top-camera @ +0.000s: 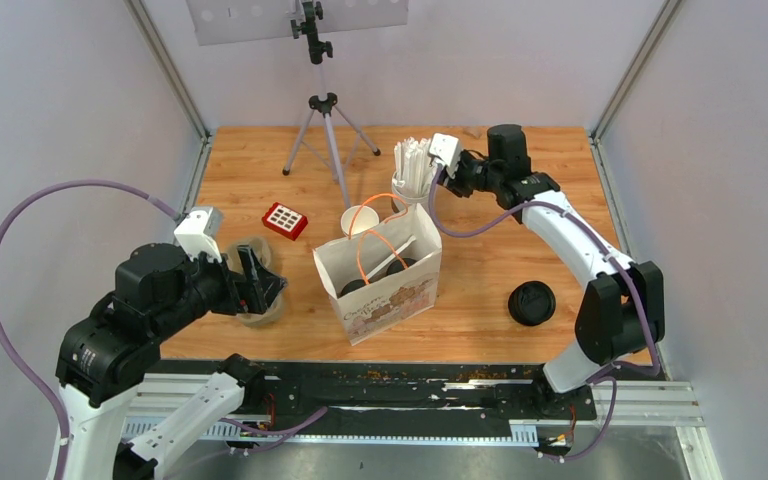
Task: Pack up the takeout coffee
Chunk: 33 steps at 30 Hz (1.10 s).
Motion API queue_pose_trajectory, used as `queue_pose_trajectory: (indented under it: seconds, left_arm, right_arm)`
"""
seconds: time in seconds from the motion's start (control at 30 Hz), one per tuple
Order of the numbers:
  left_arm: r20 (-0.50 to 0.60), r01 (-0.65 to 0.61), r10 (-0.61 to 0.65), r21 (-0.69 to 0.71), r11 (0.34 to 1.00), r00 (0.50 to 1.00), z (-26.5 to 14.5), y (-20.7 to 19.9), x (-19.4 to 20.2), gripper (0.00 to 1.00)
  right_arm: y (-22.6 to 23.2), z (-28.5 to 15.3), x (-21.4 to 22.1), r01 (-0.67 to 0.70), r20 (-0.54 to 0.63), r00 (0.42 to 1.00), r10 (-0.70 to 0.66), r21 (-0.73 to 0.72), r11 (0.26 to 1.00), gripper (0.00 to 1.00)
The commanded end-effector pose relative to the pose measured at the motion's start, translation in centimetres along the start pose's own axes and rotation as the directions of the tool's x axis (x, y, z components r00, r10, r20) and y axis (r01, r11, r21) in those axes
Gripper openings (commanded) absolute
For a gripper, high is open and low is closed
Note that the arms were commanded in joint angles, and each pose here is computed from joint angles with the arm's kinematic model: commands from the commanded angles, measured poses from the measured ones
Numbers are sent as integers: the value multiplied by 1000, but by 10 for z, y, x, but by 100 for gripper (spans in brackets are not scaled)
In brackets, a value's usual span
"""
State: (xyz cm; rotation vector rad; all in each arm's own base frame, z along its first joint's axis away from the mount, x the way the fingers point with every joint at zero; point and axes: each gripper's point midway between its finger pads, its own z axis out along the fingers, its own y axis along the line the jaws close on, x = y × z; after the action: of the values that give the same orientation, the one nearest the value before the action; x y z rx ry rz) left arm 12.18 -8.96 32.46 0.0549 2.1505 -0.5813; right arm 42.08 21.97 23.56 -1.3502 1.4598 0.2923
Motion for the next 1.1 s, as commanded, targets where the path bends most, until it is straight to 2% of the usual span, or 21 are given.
queue_pose_trajectory:
  seconds: [0.0,0.13,0.27,0.37,0.67,0.93,1.07]
  left_arm:
    - [34,-22,22,10,1000,999,-3,-2,-9,100]
    - [33,-26,26,9,1000,999,-1,-3,-10,100]
    - [33,-28,27,10,1000,999,1,-3,-11,100]
    - [36,-28,27,10,1000,999,1,-3,-12,100]
    - [43,-23,21,28,999,999,6,-8,-16,100]
    - [34,-30,29,22,999,999,11,-9,-18,100]
    - [43,-28,28,3,1000,999,11,-5,-20,100]
  right_arm:
    - [-12,1,-18,73,54,996,-73,-3,997,30]
    - [-15,2,-18,77,47,996,-77,-3,997,28]
    - [-17,1,-21,80,49,996,-80,-2,997,11]
    - [-20,-3,-24,73,40,997,-73,12,997,4]
    - [-32,-31,-45,38,15,999,-39,76,996,0]
    - [-46,-81,-102,-115,119,989,92,195,974,0]
    - [-44,-108,-122,-141,155,982,105,245,959,0]
